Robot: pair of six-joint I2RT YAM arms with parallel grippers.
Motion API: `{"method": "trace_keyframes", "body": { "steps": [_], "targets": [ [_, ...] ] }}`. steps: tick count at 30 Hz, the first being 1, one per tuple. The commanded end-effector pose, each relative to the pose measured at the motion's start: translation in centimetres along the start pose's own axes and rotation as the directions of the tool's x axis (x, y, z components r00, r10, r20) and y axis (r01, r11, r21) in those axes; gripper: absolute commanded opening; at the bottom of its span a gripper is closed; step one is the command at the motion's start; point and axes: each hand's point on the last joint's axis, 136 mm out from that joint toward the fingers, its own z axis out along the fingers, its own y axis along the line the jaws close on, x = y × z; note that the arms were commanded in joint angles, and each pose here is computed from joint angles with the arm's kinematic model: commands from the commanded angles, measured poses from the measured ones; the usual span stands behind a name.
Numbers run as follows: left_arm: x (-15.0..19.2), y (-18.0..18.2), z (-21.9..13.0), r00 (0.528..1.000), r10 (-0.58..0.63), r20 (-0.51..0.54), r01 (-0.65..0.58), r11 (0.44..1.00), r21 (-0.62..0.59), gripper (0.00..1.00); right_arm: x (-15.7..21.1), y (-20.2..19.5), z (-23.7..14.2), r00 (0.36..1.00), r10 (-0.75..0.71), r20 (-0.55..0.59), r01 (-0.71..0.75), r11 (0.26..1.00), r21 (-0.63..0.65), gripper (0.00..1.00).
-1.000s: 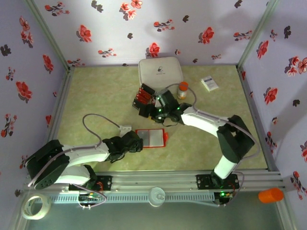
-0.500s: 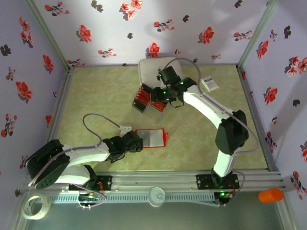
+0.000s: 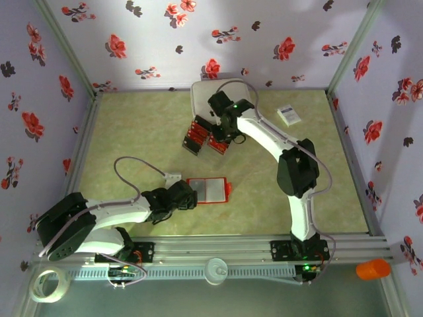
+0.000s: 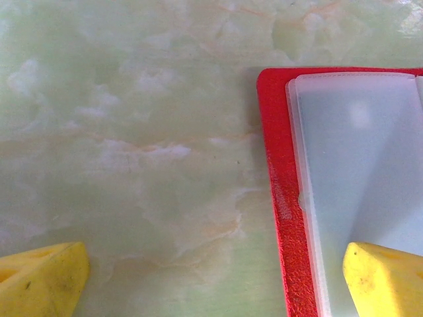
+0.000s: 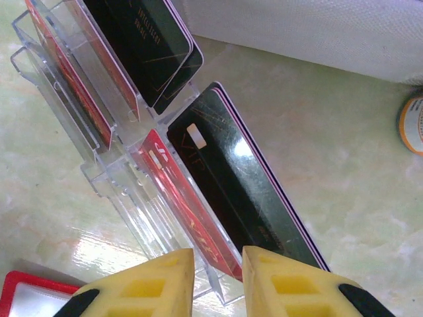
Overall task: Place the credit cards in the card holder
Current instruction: Pick up the credit card from the storage box.
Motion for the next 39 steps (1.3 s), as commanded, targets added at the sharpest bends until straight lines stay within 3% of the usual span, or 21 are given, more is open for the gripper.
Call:
{"method": "trace_keyframes", "body": {
  "steps": [1, 15, 23, 28, 39],
  "targets": [
    [0.9, 0.7, 0.1, 1.000, -0.010, -0.020, 0.010, 1.000, -0.014, 1.00, 0.1, -0.3, 0.4, 0.999, -0.041, -0.028, 0.042, 0.999, 0.030, 0.27],
    [0.5, 0.4, -0.1, 1.000, -0.005, -0.013, 0.005, 1.000, -0.005, 1.00, 0.6, 0.5, 2.6, 0.996, -0.045, -0.075, 0.044, 0.999, -0.013, 0.27],
    [0.6, 0.5, -0.1, 1.000, -0.006, -0.014, 0.006, 1.000, -0.007, 1.00, 0.7, 1.0, 2.0, 0.995, -0.067, -0.076, 0.064, 0.997, -0.045, 0.08],
    [0.8, 0.7, -0.1, 1.000, -0.007, -0.017, 0.007, 1.000, -0.007, 1.00, 0.3, 1.7, 0.3, 0.994, -0.099, -0.041, 0.095, 0.992, -0.083, 0.01],
    [0.8, 0.8, -0.2, 1.000, -0.008, -0.016, 0.008, 1.000, -0.009, 1.00, -0.8, 4.1, -5.7, 0.995, -0.070, 0.068, 0.082, 0.980, -0.182, 0.00]
  ]
}}
